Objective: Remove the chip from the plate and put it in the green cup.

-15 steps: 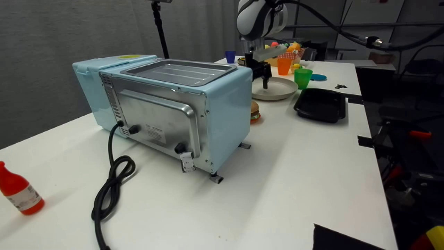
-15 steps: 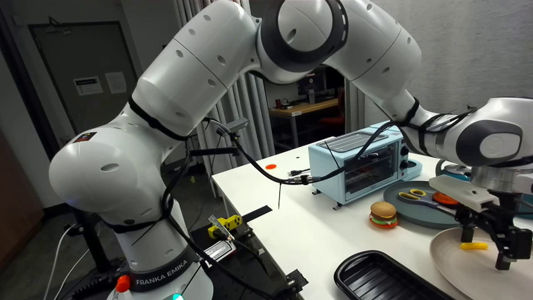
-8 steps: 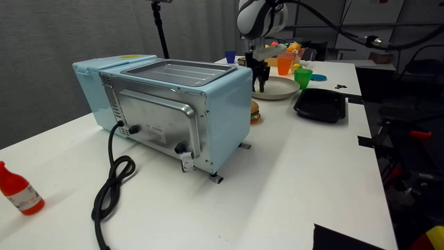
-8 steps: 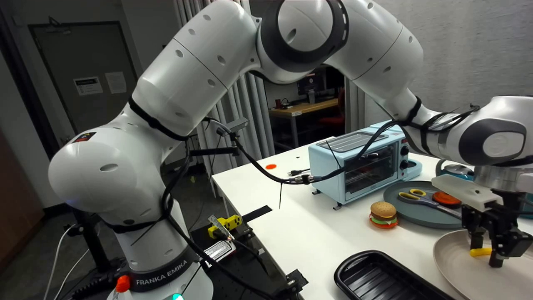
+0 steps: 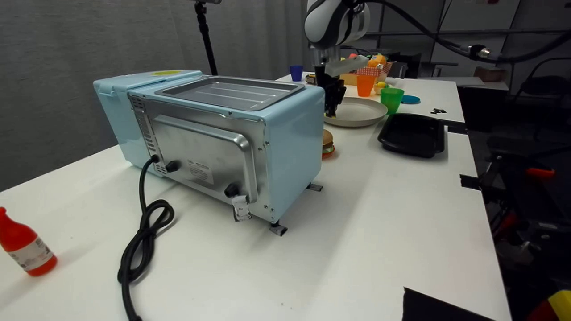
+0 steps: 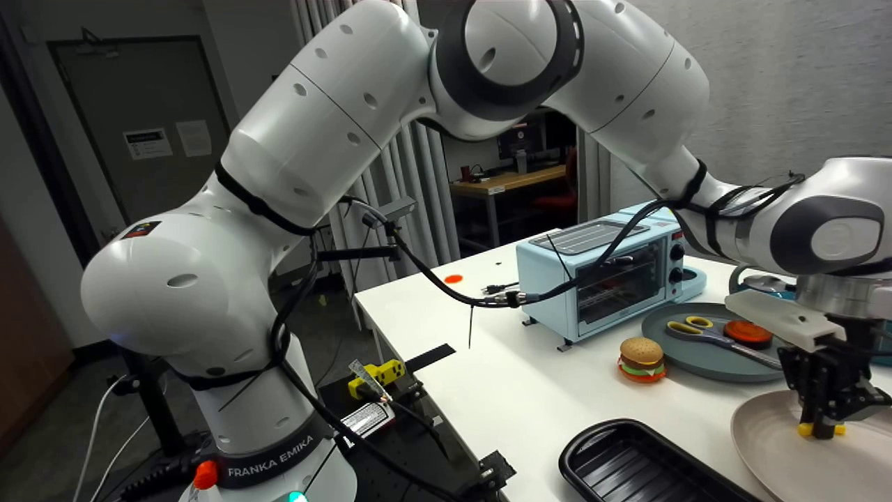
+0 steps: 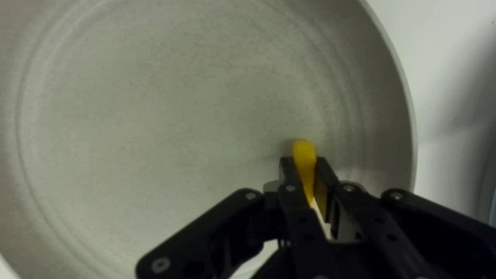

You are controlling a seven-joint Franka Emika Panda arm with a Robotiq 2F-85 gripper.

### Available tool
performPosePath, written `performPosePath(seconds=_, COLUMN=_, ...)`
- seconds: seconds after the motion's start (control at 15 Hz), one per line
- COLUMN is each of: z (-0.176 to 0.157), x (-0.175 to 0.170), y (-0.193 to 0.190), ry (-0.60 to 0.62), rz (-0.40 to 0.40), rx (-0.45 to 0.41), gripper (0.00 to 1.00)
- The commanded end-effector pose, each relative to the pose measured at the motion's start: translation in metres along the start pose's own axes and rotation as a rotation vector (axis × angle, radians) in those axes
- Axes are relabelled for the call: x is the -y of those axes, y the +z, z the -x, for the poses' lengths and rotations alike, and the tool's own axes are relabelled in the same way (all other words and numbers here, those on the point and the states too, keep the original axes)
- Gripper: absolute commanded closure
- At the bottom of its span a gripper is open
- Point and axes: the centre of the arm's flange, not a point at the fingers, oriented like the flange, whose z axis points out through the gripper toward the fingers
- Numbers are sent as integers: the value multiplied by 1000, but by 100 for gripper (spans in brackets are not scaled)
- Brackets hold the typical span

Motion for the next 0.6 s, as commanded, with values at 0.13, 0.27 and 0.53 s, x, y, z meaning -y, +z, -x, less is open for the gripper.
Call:
performPosePath(seconds=0.13, z=17, x=-17, y=-39, ry=10, rz=14, rx=-38, gripper=96)
performPosePath(seconds=0.27, z=25, x=-24, y=-58, ry=13, rz=22, rx=-49, gripper=96)
performPosePath(seconds=0.53, z=45, x=-44, y=-88, ry=28, rz=18, rx=-61, gripper=96)
